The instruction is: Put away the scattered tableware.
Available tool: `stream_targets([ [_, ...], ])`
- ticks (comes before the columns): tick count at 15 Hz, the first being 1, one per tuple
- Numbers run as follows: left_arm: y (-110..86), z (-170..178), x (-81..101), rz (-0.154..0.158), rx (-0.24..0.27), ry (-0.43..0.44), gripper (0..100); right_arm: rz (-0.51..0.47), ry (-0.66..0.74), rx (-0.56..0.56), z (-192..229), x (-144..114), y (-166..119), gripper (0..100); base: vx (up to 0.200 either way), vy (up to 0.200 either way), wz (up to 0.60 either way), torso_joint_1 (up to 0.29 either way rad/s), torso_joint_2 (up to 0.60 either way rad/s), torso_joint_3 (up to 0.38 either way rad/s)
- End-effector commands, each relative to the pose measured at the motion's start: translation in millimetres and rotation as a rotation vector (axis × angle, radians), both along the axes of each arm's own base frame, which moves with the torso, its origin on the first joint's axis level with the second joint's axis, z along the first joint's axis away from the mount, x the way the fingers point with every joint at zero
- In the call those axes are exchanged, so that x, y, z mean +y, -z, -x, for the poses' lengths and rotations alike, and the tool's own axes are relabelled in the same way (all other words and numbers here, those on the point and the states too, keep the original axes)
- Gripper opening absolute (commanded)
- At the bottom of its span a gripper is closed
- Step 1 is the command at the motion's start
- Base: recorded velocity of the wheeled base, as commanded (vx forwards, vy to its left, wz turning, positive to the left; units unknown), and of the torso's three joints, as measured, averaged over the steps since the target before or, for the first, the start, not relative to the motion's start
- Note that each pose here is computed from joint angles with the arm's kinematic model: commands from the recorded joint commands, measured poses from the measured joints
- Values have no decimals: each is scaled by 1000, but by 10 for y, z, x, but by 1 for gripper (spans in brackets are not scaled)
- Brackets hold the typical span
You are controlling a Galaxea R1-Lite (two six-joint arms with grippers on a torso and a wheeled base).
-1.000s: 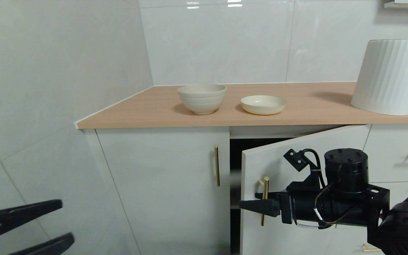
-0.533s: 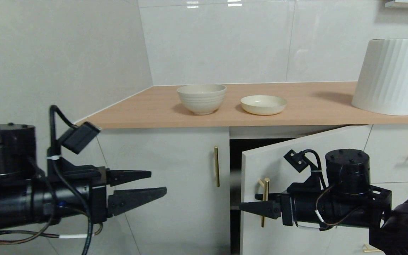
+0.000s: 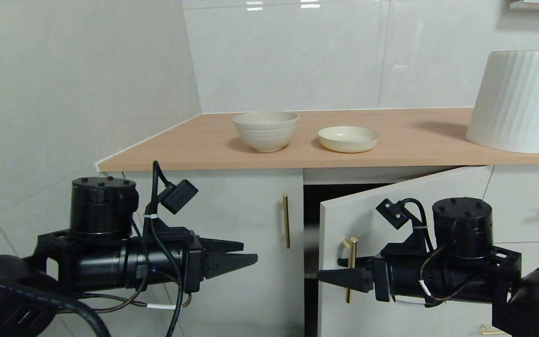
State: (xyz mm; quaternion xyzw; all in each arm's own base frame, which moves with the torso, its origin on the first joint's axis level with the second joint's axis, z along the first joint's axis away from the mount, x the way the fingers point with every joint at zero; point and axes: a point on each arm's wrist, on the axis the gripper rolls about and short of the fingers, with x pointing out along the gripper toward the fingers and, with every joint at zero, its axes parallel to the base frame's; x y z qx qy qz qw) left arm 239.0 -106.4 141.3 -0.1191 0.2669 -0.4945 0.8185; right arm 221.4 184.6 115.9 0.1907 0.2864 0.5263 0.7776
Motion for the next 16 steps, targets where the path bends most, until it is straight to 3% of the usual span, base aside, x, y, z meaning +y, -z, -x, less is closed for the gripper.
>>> stream_targets([
  [1,159,-164,-110,1,15,12,0,-2,-18,-4,40,34,-9,100,0,0,0,0,0,0],
  [3,343,-310,-272,19,-12,42,0,-3,-24,-5,51,48,-10,100,0,0,0,0,0,0],
  [6,567,-521,-526,81,-2,45,0,-3,-24,-5,51,48,-10,100,0,0,0,0,0,0],
  [7,602,-561,-566,83,-12,44,0,-3,-24,-5,51,48,-10,100,0,0,0,0,0,0],
  [9,747,-760,-831,98,-96,9,0,-3,-24,-6,55,45,-11,100,0,0,0,0,0,0],
  [12,931,-795,-1022,97,-131,-13,0,-2,-26,-5,60,47,-8,100,0,0,0,0,0,0],
  [14,979,-747,-1159,127,-189,-2,0,-1,-25,-7,63,44,-9,100,0,0,0,0,0,0],
  [16,1012,-698,-1262,136,-197,25,0,3,-24,-6,58,42,1,100,0,0,0,0,0,0],
])
